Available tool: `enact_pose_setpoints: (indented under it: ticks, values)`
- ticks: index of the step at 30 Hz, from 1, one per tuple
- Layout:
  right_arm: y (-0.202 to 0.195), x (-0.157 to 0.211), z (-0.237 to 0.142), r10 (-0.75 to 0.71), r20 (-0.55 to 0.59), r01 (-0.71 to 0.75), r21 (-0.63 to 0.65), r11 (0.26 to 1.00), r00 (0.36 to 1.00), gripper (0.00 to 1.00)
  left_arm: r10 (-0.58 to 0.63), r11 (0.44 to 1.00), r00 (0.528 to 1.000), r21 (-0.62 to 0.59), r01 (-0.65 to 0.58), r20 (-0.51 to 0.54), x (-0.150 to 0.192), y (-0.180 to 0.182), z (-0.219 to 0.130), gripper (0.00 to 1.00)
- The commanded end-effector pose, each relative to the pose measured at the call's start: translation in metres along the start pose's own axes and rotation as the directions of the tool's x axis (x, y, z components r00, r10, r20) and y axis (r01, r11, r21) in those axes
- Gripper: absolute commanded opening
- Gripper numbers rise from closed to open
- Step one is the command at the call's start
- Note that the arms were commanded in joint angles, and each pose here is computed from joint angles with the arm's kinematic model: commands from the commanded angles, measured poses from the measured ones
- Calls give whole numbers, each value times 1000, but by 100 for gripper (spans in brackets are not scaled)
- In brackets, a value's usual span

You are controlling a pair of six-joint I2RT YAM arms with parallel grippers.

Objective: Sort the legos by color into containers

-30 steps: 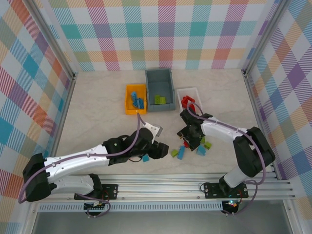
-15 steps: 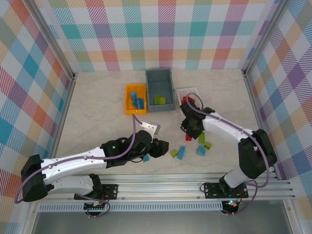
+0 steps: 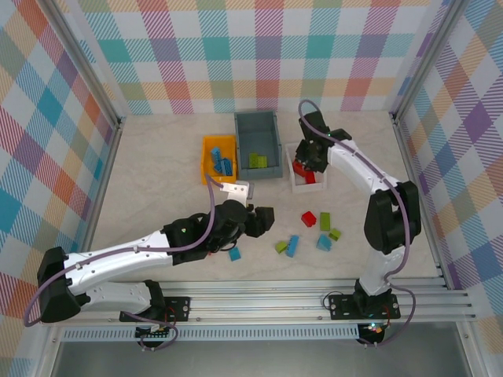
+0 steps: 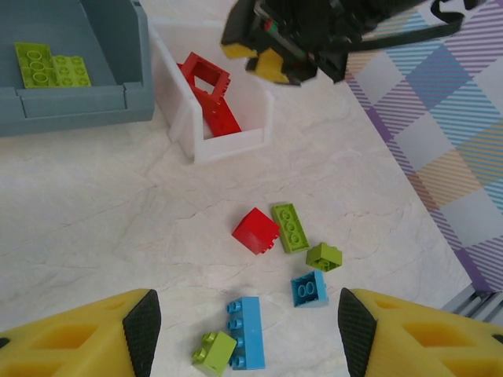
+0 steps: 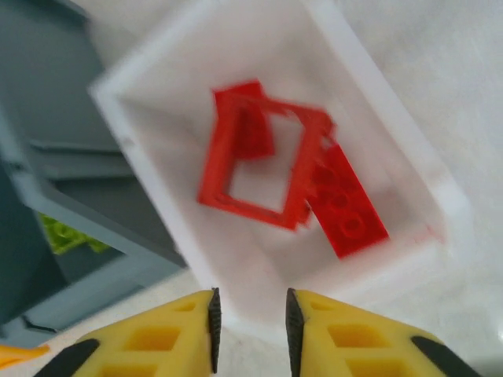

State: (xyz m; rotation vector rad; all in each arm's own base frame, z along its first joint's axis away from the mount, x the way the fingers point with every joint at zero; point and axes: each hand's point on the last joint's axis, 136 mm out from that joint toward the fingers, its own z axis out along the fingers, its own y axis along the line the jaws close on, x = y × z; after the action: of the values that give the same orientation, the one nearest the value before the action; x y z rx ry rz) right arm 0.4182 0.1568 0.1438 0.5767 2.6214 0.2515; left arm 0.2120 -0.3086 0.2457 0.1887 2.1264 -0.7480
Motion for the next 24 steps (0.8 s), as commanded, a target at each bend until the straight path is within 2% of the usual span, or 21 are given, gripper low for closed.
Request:
enact_pose_setpoints:
  ticks: [1, 2, 4, 6, 7, 9, 12, 18, 24]
  values:
    - [-24, 45, -26, -51, -66, 53, 33, 998, 996, 58, -11, 1000, 1000, -27, 11, 2, 4, 8, -3, 63]
    - [-31, 58, -26, -69, -80, 72, 30, 997, 994, 65, -12, 1000, 1000, -19, 11, -6, 7, 8, -2, 64]
    - [-40, 79, -26, -128, -116, 130, 12, 991, 985, 71, -17, 1000, 1000, -10, 17, -25, 13, 7, -2, 64]
    - [-40, 100, -23, -269, -149, 262, -65, 963, 951, 76, -16, 1000, 999, 2, 16, -42, 16, 6, -1, 64]
    - [-37, 111, -21, -338, -167, 322, -117, 939, 926, 76, -14, 1000, 999, 1, 14, -46, 17, 6, -1, 64]
    - [-52, 123, -15, -461, -193, 450, -99, 887, 866, 75, -11, 1000, 999, 0, 11, -48, 18, 7, -2, 64]
    - [-69, 131, -9, -560, -235, 560, -72, 825, 795, 74, -10, 1000, 999, -6, 10, -45, 17, 8, -2, 64]
    - [-71, 139, 13, -581, -329, 596, -66, 801, 745, 68, -13, 1000, 999, 2, 13, -47, 17, 4, 0, 64]
    - [-92, 134, 24, -565, -376, 627, 58, 777, 735, 64, -29, 1000, 999, -6, 29, -28, 14, 9, -5, 64]
